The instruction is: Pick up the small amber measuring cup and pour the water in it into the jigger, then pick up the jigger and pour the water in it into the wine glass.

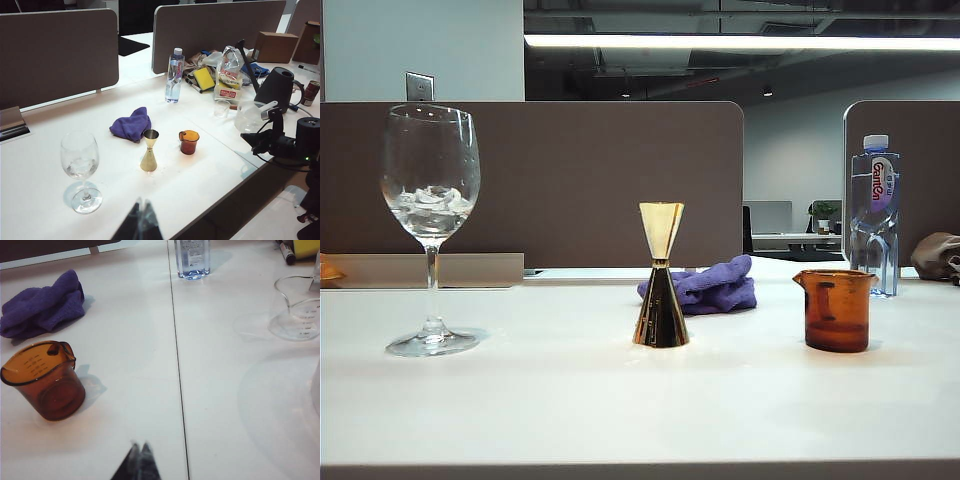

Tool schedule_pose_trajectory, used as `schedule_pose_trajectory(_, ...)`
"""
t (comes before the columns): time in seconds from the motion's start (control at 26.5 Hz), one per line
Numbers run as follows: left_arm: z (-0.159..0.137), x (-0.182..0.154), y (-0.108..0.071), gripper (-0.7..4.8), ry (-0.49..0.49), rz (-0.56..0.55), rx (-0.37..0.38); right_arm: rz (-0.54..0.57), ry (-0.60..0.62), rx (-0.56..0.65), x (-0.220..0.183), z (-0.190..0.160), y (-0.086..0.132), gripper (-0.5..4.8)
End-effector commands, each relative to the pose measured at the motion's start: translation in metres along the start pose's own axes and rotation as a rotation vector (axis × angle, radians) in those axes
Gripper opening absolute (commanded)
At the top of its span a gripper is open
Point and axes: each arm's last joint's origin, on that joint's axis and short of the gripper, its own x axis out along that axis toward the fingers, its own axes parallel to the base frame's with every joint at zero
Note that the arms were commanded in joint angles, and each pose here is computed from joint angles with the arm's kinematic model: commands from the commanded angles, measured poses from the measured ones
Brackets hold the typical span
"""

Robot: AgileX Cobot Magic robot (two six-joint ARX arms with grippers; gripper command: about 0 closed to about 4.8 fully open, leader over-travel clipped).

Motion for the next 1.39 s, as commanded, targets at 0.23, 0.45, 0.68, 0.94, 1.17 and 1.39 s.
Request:
schedule_pose_trajectory(0.23, -0.007, 0.020, 0.005, -0.02, 0.085, -0.006, -0.030, 0.002, 0.003, -0.003, 0.001, -0.002, 0.000, -0.05)
schedule_pose_trajectory(0.45, -0.014, 0.036, 0.010, -0.02, 0.154, -0.007, -0.057, 0.002, 0.003, -0.003, 0.001, -0.002, 0.000, -0.05)
schedule_pose_trajectory(0.68, -0.014, 0.036, 0.010, -0.02, 0.154, -0.005, -0.056, 0.003, 0.003, -0.003, 0.001, -0.002, 0.000, -0.05)
schedule_pose_trajectory(0.94, -0.014, 0.036, 0.010, -0.02, 0.154, -0.005, -0.056, 0.003, 0.003, -0.003, 0.001, -0.002, 0.000, -0.05)
schedule_pose_trajectory(1.17, -0.014, 0.036, 0.010, -0.02, 0.154, -0.005, -0.056, 0.003, 0.003, -0.003, 0.001, -0.002, 0.000, -0.05)
schedule_pose_trajectory(1.39, -0.014, 0.036, 0.010, -0.02, 0.154, -0.005, -0.056, 0.003, 0.003, -0.003, 0.001, -0.002, 0.000, -0.05)
